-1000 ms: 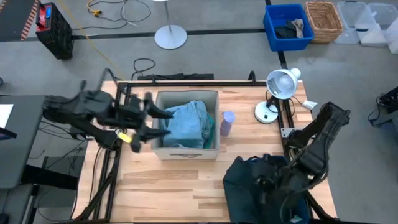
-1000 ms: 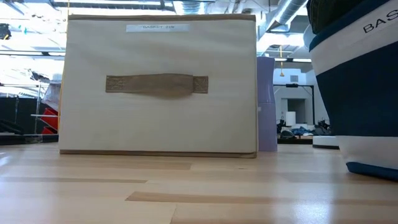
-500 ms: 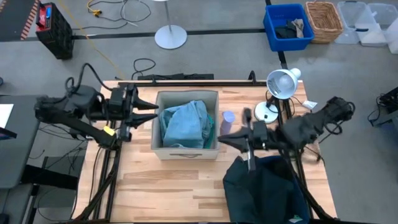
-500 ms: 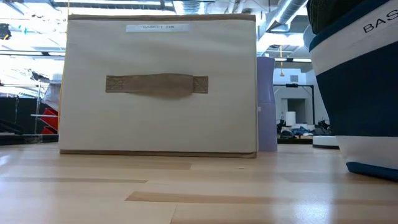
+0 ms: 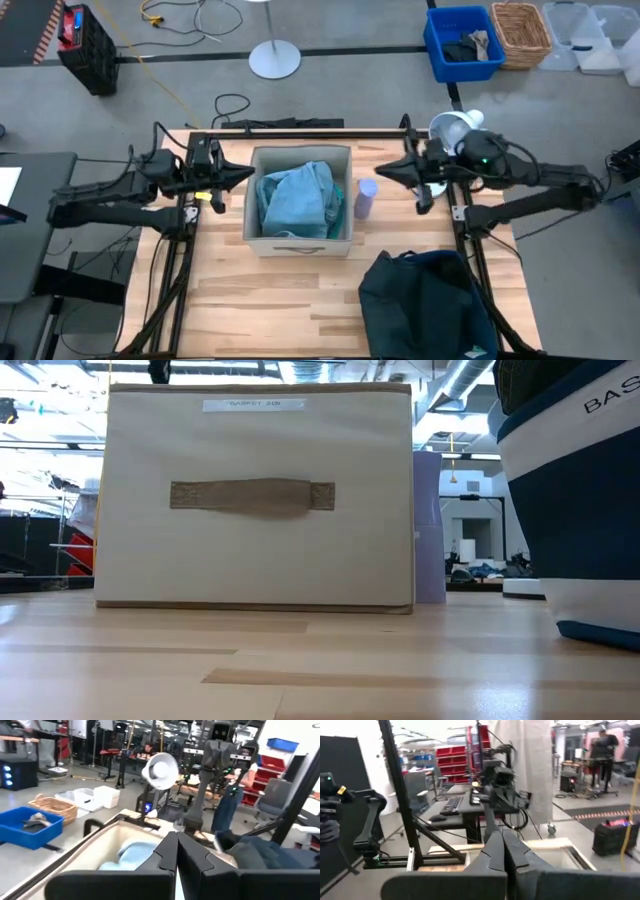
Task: Sort clothes
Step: Return to Home Position
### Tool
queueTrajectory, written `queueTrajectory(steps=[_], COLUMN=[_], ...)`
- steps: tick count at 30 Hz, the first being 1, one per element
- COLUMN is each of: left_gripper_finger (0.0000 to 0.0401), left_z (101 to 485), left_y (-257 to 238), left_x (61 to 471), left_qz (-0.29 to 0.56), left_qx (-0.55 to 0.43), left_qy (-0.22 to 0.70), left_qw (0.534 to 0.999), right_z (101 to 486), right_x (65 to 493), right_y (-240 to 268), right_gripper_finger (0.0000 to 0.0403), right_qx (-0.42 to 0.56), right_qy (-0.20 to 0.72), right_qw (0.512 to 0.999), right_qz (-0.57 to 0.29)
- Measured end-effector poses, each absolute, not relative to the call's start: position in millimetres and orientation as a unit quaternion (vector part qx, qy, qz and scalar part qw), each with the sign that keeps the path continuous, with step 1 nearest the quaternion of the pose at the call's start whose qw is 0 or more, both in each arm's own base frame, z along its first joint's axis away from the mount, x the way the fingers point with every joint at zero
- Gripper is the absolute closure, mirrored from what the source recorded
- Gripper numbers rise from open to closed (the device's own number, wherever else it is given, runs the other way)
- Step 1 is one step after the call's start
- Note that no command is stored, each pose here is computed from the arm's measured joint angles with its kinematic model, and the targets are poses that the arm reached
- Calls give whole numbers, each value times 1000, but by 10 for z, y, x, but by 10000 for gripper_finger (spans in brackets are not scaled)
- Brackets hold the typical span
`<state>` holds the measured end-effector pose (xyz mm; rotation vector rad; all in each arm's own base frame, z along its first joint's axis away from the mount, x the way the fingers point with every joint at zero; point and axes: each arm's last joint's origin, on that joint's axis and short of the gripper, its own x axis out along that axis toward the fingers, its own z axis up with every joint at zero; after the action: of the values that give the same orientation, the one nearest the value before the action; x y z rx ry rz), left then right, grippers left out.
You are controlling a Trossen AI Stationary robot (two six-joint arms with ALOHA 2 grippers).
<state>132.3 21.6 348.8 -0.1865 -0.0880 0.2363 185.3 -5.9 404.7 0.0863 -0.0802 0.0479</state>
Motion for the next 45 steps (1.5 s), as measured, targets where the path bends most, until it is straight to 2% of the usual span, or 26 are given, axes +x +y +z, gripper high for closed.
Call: queueTrajectory(steps=[7, 12, 18, 25, 29, 38, 45], left_gripper_finger=[400, 401, 401, 401, 401, 401, 401], left_z=[3128, 2871, 2594, 2391, 2280, 1927, 1834], left_y=[256, 282, 326, 358, 340, 319, 310], left_x=[1279, 1293, 1280, 1182, 1124, 1049, 987], left_qz=[131, 124, 138, 139, 112, 112, 128], left_qx=[-79, -78, -70, -62, -70, -76, -87], left_qy=[-37, -60, -44, -42, -73, -89, -91], left_qw=[988, 987, 987, 988, 989, 987, 984], right_z=[3310, 2872, 2463, 2194, 2134, 1842, 1815], right_x=[1379, 1315, 1296, 1173, 1086, 994, 960], right_y=[18, 40, 12, 3, 2, -1, -1], right_gripper_finger=[403, 403, 403, 403, 403, 403, 403], right_qx=[84, 96, 79, 53, 41, 34, 50], right_qy=[-39, -99, -64, -90, -113, -91, -82], right_qw=[995, 989, 994, 994, 992, 995, 995], right_qz=[47, 60, 39, 35, 31, 22, 22])
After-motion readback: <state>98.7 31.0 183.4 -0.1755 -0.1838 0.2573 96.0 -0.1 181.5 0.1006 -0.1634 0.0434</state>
